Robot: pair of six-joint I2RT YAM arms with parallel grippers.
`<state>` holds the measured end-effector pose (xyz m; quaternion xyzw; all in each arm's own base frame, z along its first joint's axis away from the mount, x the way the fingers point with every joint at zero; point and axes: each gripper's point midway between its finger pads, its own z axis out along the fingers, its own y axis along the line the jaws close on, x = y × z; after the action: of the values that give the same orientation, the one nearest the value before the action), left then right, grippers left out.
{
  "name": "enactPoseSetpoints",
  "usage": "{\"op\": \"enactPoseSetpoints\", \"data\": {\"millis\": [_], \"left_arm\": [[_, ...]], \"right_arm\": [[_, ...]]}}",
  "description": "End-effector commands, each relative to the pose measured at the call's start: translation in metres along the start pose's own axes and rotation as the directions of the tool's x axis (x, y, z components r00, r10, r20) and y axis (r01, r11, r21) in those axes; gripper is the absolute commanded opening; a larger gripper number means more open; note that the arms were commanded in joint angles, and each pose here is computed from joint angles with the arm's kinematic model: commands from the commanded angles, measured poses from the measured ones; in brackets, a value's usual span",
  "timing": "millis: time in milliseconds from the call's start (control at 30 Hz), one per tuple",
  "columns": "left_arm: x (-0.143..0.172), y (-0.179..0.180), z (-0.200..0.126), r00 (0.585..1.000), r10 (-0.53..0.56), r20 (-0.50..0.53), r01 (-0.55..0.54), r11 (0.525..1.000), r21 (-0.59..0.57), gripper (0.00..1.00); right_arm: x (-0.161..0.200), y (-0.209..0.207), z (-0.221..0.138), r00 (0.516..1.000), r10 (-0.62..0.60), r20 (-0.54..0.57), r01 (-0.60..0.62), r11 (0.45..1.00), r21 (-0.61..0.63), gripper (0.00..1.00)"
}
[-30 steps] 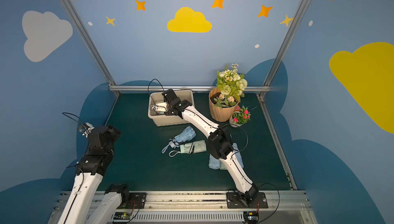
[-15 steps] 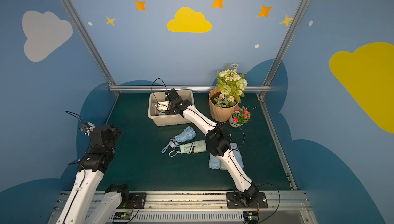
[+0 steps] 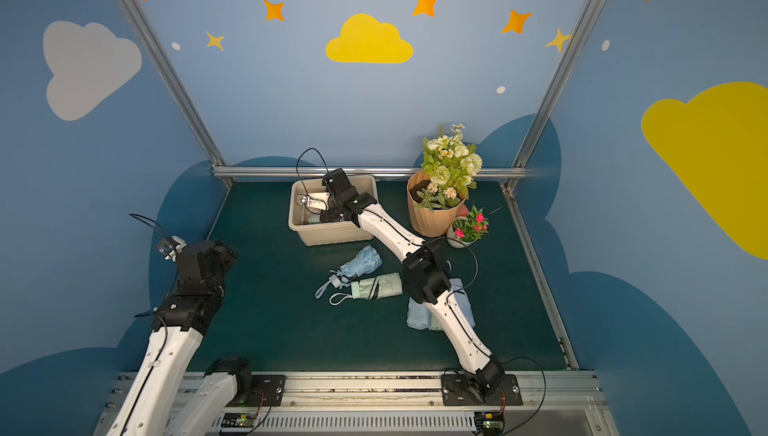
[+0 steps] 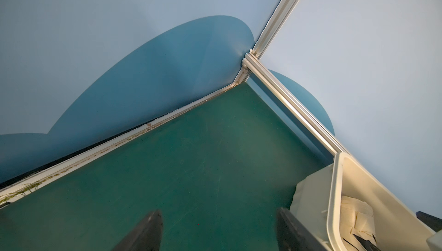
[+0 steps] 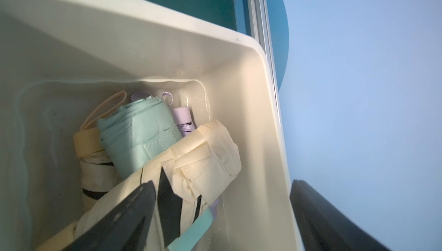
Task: Put the umbrella into the storage box
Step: Place the umbrella in the storage box, then pick up the umbrella from the center of the board.
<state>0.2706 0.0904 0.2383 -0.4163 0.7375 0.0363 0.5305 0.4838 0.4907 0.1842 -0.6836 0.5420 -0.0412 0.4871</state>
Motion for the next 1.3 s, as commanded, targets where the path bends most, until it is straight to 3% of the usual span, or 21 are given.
{"op": "enactPoseSetpoints", "data": {"millis": [0, 233, 467, 667, 833, 967, 1133, 1267], "left_arm": [[-0.026, -0.015, -0.005, 0.996, 0.052, 0.076, -0.055, 0.998, 0.036, 0.81], [-0.025, -0.044, -0.004, 0.985, 0.162, 0.061, -0.170, 0.973, 0.159, 0.82], [-0.011, -0.072, -0.008, 0.958, 0.286, 0.032, -0.281, 0.906, 0.317, 0.83], [0.014, -0.102, -0.021, 0.897, 0.441, 0.041, -0.397, 0.759, 0.516, 0.83], [0.039, -0.119, -0.032, 0.837, 0.544, 0.061, -0.456, 0.630, 0.628, 0.85], [0.062, -0.138, -0.046, 0.792, 0.604, 0.085, -0.464, 0.506, 0.727, 0.85], [0.101, -0.161, -0.066, 0.725, 0.684, 0.084, -0.428, 0.352, 0.832, 0.86], [0.143, -0.176, -0.086, 0.640, 0.760, 0.113, -0.418, 0.221, 0.881, 0.86]], "right_arm": [[-0.046, -0.039, -0.048, 0.993, 0.016, 0.114, -0.026, 0.996, 0.082, 0.95], [-0.084, -0.027, -0.108, 0.975, 0.041, 0.219, -0.059, 0.995, 0.075, 0.95], [-0.087, 0.002, -0.155, 0.941, 0.206, 0.269, -0.232, 0.971, 0.065, 0.93], [-0.082, 0.025, -0.192, 0.868, 0.388, 0.312, -0.419, 0.907, 0.038, 0.93], [-0.069, 0.038, -0.222, 0.755, 0.534, 0.380, -0.587, 0.809, 0.030, 0.93], [-0.044, 0.049, -0.236, 0.675, 0.656, 0.337, -0.708, 0.705, 0.046, 0.92], [0.005, 0.061, -0.250, 0.565, 0.791, 0.236, -0.825, 0.542, 0.160, 0.92], [0.038, 0.069, -0.266, 0.499, 0.848, 0.177, -0.856, 0.451, 0.252, 0.92]]}}
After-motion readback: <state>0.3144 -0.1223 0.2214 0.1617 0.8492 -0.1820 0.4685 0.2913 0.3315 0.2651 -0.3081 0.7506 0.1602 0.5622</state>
